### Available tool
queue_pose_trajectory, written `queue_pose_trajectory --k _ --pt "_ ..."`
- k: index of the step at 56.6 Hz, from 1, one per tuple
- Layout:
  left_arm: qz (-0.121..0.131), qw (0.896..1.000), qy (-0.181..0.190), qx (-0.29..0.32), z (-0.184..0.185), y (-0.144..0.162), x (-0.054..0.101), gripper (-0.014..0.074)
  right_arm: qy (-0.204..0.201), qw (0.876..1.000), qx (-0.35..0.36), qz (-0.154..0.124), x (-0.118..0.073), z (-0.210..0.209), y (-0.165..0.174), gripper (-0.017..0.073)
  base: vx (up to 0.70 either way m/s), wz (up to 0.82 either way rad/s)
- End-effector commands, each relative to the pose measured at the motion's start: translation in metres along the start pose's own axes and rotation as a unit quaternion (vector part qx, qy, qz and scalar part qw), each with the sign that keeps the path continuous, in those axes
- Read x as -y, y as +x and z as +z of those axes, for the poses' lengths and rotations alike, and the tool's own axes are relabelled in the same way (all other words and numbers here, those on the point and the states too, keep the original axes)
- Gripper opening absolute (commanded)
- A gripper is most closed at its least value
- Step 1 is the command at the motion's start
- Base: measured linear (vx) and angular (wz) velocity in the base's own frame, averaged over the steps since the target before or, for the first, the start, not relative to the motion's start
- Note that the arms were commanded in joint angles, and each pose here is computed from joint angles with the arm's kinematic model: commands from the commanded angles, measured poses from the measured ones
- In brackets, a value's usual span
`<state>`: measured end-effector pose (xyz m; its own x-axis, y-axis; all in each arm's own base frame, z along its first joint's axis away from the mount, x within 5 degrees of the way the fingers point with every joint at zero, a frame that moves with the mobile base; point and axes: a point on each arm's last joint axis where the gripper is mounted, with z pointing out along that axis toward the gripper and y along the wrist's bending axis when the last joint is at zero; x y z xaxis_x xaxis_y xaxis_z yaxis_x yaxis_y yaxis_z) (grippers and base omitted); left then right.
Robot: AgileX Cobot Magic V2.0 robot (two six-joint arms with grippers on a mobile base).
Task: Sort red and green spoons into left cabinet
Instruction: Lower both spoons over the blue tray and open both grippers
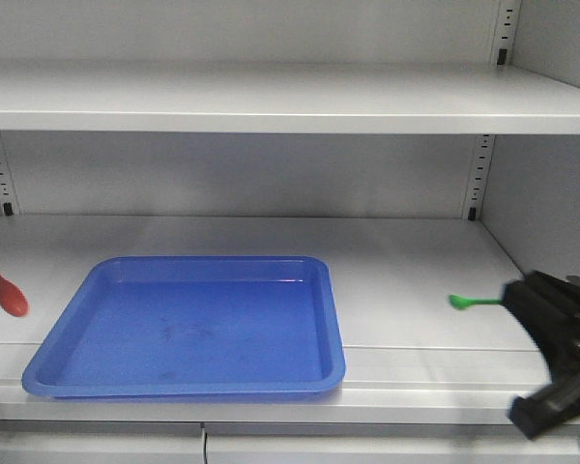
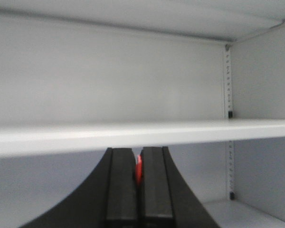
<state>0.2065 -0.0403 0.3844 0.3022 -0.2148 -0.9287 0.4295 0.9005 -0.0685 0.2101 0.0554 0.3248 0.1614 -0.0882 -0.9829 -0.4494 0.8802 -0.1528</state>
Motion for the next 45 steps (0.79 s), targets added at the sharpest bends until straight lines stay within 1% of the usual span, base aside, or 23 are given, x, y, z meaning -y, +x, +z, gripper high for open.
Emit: queue_pose_trajectory --k 1,4,10,12,16,24,29,36,39,42,45 --pt "-0.042 0.998 0.021 0.029 0.015 -0.012 0.003 -0.0003 -0.052 0.997 0.051 0.017 -0.006 0.026 -0.023 -0.0006 0.00 0.00" --pt "-0.037 0.999 0.025 0.016 0.027 -0.010 0.003 -0.0003 -0.073 0.996 0.041 0.027 -0.012 0.047 -0.023 -0.0006 0.00 0.00" --pt "-0.026 0.999 0.030 -0.025 0.053 0.002 0.001 -0.0003 -0.104 0.994 0.024 0.031 -0.026 0.093 -0.026 -0.0002 0.00 0.00" --pt "-0.030 0.998 0.029 -0.040 0.062 0.010 -0.001 -0.0003 -0.105 0.994 0.009 0.030 -0.029 0.109 -0.025 0.0000 0.00 0.00" --pt "-0.038 0.997 0.033 -0.050 0.077 0.019 -0.001 -0.0003 -0.113 0.993 -0.009 0.028 -0.040 0.134 -0.024 0.0003 0.00 0.00" --pt "-0.047 0.995 0.029 -0.079 0.107 0.048 -0.013 -0.0003 -0.116 0.992 -0.037 0.026 -0.056 0.181 -0.015 0.0009 0.00 0.00" --pt "-0.051 0.994 0.027 -0.091 0.122 0.064 -0.020 -0.0003 -0.119 0.991 -0.051 0.024 -0.067 0.201 -0.009 0.0015 0.00 0.00" --pt "-0.058 0.993 0.036 -0.093 0.134 0.081 -0.024 0.0005 -0.109 0.991 -0.073 0.021 -0.073 0.222 -0.002 0.0041 0.00 0.00" --pt "-0.060 0.994 0.044 -0.085 0.138 0.083 -0.024 0.0012 -0.104 0.991 -0.078 0.027 -0.073 0.227 0.000 0.0062 0.00 0.00" --pt "-0.061 0.994 0.048 -0.082 0.140 0.085 -0.025 0.0026 -0.100 0.991 -0.080 0.042 -0.073 0.230 0.002 0.0085 0.00 0.00" --pt "-0.063 0.993 0.051 -0.082 0.142 0.089 -0.025 0.0055 -0.098 0.991 -0.082 0.049 -0.073 0.231 0.004 0.0111 0.00 0.00"
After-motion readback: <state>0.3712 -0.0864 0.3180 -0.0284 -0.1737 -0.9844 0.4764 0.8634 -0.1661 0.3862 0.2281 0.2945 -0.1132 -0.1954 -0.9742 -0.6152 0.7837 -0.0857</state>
